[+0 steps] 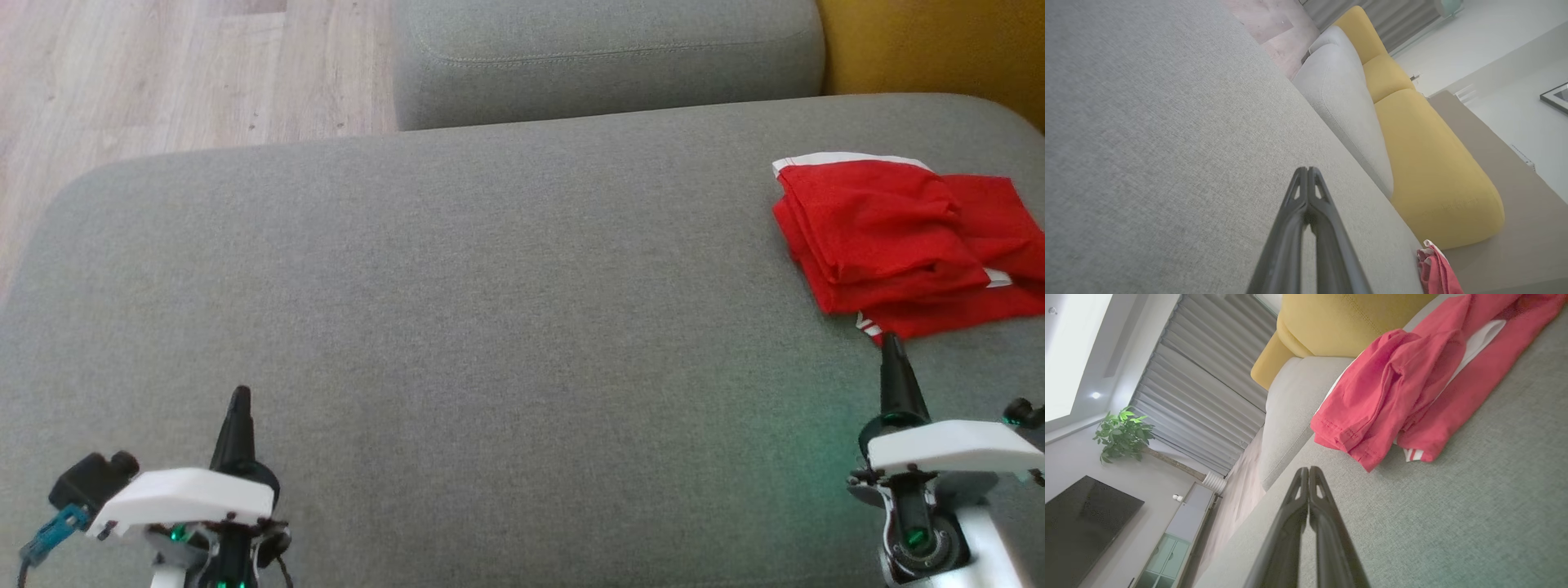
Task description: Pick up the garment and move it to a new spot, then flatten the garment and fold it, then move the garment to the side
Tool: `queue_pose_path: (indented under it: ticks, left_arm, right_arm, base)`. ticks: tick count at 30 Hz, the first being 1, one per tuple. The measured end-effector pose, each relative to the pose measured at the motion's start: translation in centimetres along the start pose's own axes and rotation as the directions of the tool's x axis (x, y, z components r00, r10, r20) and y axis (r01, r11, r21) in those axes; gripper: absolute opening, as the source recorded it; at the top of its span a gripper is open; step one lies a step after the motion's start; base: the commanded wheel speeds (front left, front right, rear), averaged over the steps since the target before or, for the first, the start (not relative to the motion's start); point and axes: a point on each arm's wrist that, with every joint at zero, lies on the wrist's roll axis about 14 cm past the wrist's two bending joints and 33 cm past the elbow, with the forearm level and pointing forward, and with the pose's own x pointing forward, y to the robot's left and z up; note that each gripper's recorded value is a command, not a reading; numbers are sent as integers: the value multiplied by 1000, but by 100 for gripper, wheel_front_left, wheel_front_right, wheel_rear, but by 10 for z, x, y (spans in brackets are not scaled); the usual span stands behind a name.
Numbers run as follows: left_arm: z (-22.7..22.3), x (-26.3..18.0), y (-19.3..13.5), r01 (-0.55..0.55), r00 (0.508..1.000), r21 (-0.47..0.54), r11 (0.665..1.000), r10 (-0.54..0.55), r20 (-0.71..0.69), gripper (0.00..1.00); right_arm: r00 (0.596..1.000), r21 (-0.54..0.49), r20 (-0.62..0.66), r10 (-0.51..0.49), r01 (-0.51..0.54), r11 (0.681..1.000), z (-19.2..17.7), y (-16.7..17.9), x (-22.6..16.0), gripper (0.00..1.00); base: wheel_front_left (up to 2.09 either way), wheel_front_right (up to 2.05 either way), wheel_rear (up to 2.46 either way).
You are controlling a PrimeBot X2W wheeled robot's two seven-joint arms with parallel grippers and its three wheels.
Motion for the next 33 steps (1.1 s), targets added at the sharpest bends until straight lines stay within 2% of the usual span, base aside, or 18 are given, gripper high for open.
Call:
queue_pose_path:
  ticks: [16,27,33]
  left_arm:
    - [6,0,0,6,1000,-174,985,-5,5,0]
    - [9,1,-5,27,1000,-295,955,-28,2,0]
    - [10,1,-7,34,999,-371,928,-36,1,0]
  right_arm:
    - [1000,179,9,1,-2,984,4,3,1,0]
    - [1000,307,18,8,-13,952,9,5,2,0]
    - [1000,382,22,14,-22,924,11,7,2,0]
  base:
    - [0,0,0]
    - [0,0,0]
    - [0,0,0]
